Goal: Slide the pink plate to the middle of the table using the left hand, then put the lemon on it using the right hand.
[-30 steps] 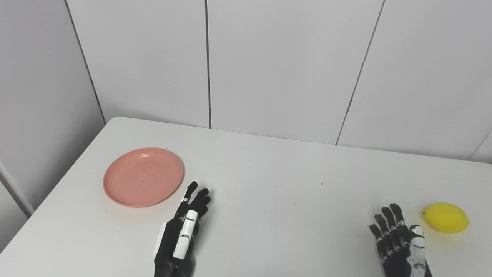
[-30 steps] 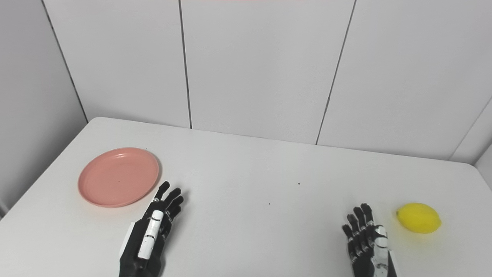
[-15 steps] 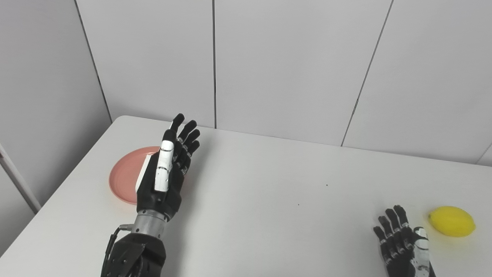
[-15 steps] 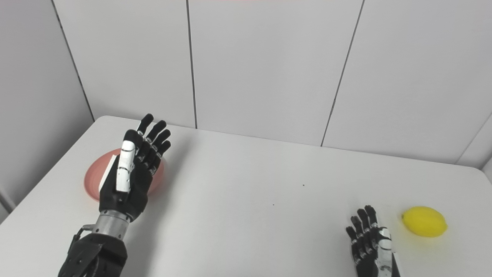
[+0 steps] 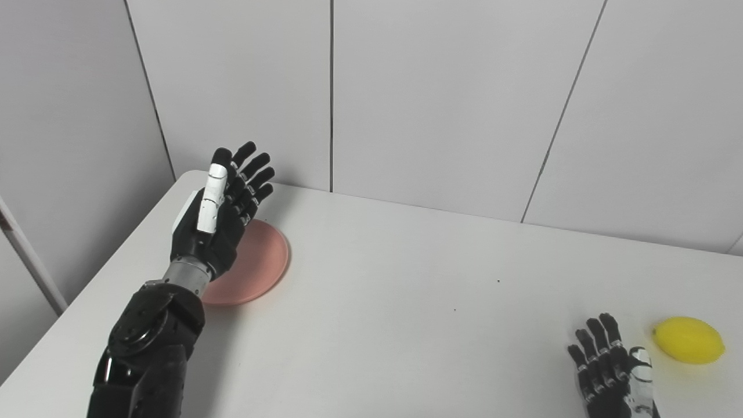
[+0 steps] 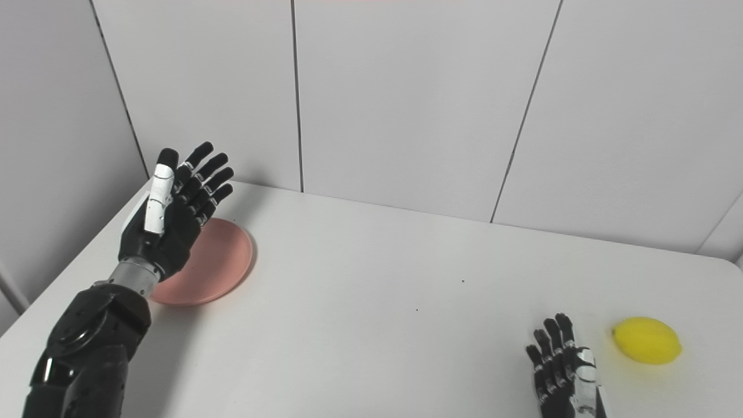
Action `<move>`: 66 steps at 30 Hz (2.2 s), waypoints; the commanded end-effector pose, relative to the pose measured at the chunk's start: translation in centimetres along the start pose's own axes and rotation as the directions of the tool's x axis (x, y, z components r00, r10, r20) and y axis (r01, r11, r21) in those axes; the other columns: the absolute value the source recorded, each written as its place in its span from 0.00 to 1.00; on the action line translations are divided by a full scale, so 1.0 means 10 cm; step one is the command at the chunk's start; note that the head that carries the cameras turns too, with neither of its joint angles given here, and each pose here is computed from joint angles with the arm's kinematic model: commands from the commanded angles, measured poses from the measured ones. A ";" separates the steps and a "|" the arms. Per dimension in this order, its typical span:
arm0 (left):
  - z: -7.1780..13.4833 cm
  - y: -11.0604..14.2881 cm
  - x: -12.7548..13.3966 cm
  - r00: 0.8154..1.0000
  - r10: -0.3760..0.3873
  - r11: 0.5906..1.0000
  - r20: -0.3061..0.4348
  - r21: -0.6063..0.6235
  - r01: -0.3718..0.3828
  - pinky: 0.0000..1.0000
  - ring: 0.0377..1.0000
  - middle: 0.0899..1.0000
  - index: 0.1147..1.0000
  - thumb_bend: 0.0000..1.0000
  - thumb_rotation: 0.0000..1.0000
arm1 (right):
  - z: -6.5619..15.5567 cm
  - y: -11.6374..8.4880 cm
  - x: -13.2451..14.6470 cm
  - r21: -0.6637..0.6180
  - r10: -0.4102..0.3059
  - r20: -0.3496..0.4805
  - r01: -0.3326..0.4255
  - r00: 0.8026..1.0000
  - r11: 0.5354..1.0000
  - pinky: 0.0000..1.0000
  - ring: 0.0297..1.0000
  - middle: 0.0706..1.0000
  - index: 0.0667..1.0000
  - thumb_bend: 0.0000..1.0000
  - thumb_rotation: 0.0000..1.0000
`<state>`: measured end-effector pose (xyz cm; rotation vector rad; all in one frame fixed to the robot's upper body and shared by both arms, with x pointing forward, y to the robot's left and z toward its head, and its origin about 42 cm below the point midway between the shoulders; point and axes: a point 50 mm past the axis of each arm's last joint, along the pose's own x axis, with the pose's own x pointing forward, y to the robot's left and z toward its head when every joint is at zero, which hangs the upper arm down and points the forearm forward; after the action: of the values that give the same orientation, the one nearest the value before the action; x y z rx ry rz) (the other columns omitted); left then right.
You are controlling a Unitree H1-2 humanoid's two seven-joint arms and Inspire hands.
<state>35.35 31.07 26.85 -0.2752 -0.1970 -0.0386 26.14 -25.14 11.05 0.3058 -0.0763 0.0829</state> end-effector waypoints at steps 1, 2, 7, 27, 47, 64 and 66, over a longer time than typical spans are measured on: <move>0.28 0.11 0.12 0.997 -0.053 0.998 0.052 0.040 0.051 0.94 0.91 0.90 0.90 0.93 0.80 | -0.16 -0.06 -0.13 0.018 -0.024 -0.044 0.024 0.999 1.000 1.00 1.00 1.00 1.00 0.65 1.00; 0.31 0.16 0.14 0.997 -0.055 0.998 0.048 0.047 0.052 0.93 0.91 0.89 0.90 0.94 0.81 | -0.16 -0.06 -0.13 0.016 -0.022 -0.044 0.023 0.999 1.000 1.00 1.00 1.00 1.00 0.65 1.00; 0.43 0.38 0.25 0.999 -0.027 0.999 0.038 0.042 0.025 0.88 0.88 0.86 0.87 0.93 0.82 | -0.15 -0.06 -0.13 0.018 -0.022 -0.050 0.023 0.999 1.000 1.00 1.00 1.00 1.00 0.64 1.00; 0.50 1.25 0.51 0.980 0.180 0.982 0.080 0.046 -0.184 0.88 0.86 0.84 0.84 0.95 0.83 | -0.13 -0.05 -0.13 0.015 -0.024 -0.046 0.025 0.999 1.000 1.00 1.00 1.00 1.00 0.64 1.00; -0.10 1.49 0.54 0.961 0.276 0.961 0.003 0.006 -0.276 0.86 0.85 0.85 0.88 0.93 0.76 | -0.12 -0.03 -0.14 0.006 -0.021 -0.046 0.021 0.999 1.000 1.00 1.00 1.00 1.00 0.62 1.00; -0.45 1.77 0.45 0.956 0.292 0.954 -0.044 0.088 -0.287 0.90 0.87 0.85 0.88 0.88 0.77 | -0.12 -0.06 -0.14 0.010 -0.025 -0.056 0.025 0.998 1.000 1.00 1.00 1.00 1.00 0.65 0.99; -0.49 1.80 0.44 0.957 0.286 0.955 -0.050 0.090 -0.281 0.91 0.89 0.86 0.89 0.88 0.77 | -0.11 -0.06 -0.14 0.008 -0.022 -0.056 0.022 0.998 1.000 1.00 1.00 1.00 1.00 0.64 0.99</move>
<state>40.75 45.96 15.76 -0.2544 -0.0251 0.2593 25.81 -25.35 11.17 0.2985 -0.0776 0.0795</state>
